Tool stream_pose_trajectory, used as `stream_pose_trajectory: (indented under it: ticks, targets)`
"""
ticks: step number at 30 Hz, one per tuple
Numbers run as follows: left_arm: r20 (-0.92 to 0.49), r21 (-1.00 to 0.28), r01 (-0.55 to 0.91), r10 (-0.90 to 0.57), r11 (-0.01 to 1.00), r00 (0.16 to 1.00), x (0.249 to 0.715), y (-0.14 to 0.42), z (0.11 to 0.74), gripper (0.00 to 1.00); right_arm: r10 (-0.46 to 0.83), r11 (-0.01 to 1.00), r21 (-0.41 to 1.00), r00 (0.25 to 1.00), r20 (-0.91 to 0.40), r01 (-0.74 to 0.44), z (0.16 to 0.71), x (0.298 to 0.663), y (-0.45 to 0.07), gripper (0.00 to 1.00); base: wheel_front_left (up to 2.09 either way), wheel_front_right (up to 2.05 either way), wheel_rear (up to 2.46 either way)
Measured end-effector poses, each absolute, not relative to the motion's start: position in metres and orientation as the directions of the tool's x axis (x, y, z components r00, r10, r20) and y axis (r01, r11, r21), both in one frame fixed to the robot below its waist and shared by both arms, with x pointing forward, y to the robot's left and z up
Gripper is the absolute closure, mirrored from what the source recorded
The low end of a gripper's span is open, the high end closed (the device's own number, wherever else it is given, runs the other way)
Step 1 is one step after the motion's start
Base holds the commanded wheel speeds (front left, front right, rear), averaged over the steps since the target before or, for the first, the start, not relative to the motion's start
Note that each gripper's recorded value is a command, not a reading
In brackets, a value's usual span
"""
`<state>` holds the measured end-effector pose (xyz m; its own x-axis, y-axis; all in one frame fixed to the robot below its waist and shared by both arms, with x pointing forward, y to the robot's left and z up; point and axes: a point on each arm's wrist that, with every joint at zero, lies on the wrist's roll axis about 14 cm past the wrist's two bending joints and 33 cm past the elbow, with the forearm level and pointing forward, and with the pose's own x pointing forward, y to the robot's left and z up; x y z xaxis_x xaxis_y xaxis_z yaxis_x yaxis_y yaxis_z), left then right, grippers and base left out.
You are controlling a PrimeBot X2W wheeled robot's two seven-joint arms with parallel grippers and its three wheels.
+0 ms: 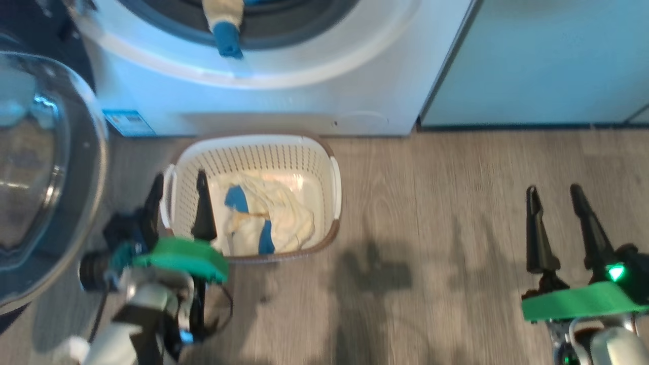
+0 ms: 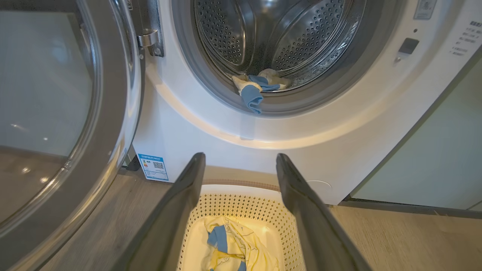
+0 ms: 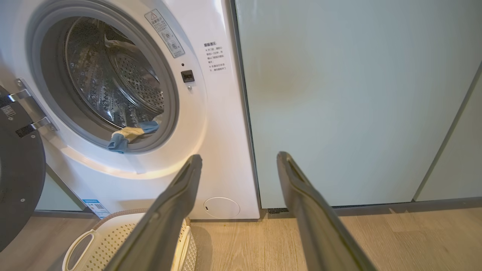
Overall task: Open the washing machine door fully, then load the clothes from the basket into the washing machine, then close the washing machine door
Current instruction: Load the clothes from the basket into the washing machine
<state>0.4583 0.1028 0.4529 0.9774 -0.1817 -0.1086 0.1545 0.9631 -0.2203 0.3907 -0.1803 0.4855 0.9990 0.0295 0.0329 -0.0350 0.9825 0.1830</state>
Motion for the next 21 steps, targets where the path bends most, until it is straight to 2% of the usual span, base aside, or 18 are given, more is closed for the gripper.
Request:
stream_pose_trajectory:
  ticks: [10,21]
  targets:
    - [-0.211,-0.186,0.192,-0.23,0.964,0.95,0.534,0.09,0.409,0.0,0.005,0.978,0.209,1.0,-0.002,-0.004,0.464,0.425,-0.19,0.0,0.0,0.0,0.0]
    - [-0.287,-0.067,0.293,-0.299,0.954,0.91,0.614,0.073,0.372,0.0,-0.053,0.968,0.241,0.997,-0.061,0.066,0.436,0.442,-0.211,0.0,0.0,0.0,0.0]
